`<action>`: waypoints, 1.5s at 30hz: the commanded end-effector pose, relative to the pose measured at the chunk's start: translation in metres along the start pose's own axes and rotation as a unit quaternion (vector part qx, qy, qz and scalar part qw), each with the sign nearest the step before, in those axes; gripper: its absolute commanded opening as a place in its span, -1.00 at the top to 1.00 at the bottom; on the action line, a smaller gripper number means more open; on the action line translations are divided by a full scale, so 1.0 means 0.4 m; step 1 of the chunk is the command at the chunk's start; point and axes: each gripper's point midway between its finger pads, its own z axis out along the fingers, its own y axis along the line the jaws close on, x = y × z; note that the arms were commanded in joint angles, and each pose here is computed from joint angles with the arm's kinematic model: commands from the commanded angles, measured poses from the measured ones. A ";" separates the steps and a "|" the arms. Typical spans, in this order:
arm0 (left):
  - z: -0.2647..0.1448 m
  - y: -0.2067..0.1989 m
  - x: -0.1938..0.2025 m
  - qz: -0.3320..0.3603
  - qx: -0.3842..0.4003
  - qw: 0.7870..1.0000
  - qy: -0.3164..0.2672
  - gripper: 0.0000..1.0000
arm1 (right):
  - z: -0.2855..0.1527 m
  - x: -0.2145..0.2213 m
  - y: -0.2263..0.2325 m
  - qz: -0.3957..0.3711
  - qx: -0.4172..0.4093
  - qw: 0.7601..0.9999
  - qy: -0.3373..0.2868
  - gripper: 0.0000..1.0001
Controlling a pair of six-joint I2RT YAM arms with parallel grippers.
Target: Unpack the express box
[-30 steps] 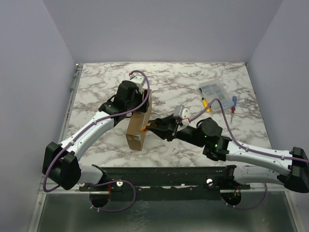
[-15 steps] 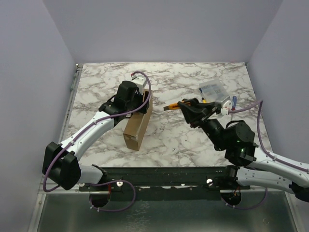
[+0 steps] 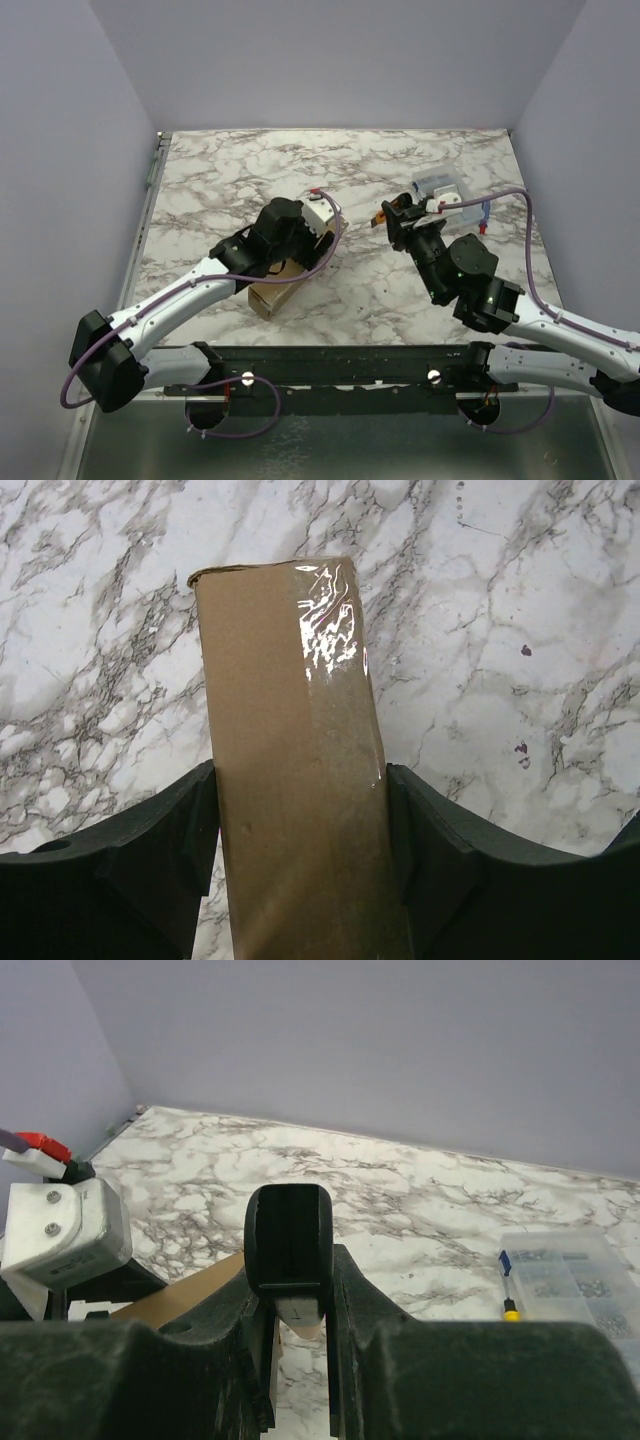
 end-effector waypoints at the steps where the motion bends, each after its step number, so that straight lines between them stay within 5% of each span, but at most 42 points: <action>1: -0.007 -0.047 0.009 0.051 0.042 0.998 -0.024 -0.15 | 0.001 -0.044 0.036 0.006 -0.048 0.999 -0.020 0.99; 15: -0.049 -0.081 0.033 0.094 0.052 0.992 -0.071 -0.02 | 0.071 -0.006 0.099 -0.050 -0.073 0.995 -0.037 0.99; 45: -0.032 -0.080 0.069 0.132 0.037 0.989 -0.057 0.07 | 0.055 0.053 0.135 -0.034 -0.140 0.989 -0.034 0.99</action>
